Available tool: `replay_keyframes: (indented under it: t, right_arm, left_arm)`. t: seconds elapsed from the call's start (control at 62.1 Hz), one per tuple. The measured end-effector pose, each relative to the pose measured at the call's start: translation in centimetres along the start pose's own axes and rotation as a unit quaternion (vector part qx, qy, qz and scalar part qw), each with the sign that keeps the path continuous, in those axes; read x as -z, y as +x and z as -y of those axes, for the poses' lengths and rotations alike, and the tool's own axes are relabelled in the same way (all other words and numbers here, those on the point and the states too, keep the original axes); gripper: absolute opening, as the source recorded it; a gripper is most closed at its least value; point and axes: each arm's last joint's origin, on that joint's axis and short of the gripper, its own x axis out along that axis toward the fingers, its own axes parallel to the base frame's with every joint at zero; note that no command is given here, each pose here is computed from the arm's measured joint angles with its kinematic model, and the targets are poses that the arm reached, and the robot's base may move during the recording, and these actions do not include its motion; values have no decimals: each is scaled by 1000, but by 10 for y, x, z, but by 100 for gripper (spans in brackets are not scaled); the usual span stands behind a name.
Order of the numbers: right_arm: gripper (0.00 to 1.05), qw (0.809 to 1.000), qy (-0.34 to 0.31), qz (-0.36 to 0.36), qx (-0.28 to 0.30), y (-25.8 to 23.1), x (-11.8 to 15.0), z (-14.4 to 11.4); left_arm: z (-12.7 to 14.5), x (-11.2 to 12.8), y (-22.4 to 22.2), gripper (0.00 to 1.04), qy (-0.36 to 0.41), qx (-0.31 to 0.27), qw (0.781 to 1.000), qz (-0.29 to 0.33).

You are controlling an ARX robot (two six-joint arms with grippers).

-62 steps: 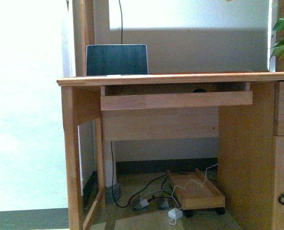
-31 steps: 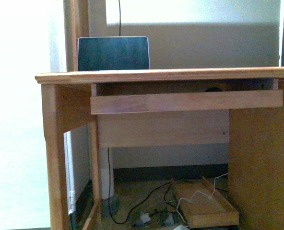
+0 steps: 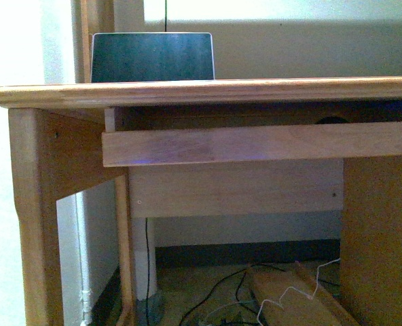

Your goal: Place mouse

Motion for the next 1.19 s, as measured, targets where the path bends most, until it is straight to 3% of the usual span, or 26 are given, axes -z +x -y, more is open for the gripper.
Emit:
replay_keyframes:
  t: [0.773,0.918,1.079,1.192]
  right_arm:
    - [97,1000,0,0,-1,0,0,0]
    - [97,1000,0,0,-2,0,0,0]
    - [97,1000,0,0,-1,0,0,0]
    - [97,1000,0,0,-1,0,0,0]
  left_arm:
    - [0,0,0,97,0,0,1000,0]
    - [-1,-6,15,97,-35,86,992,-88]
    - [0,-27,74,97,71,95,990,-81]
    - [14,-22,124,97,204,127,968,-74]
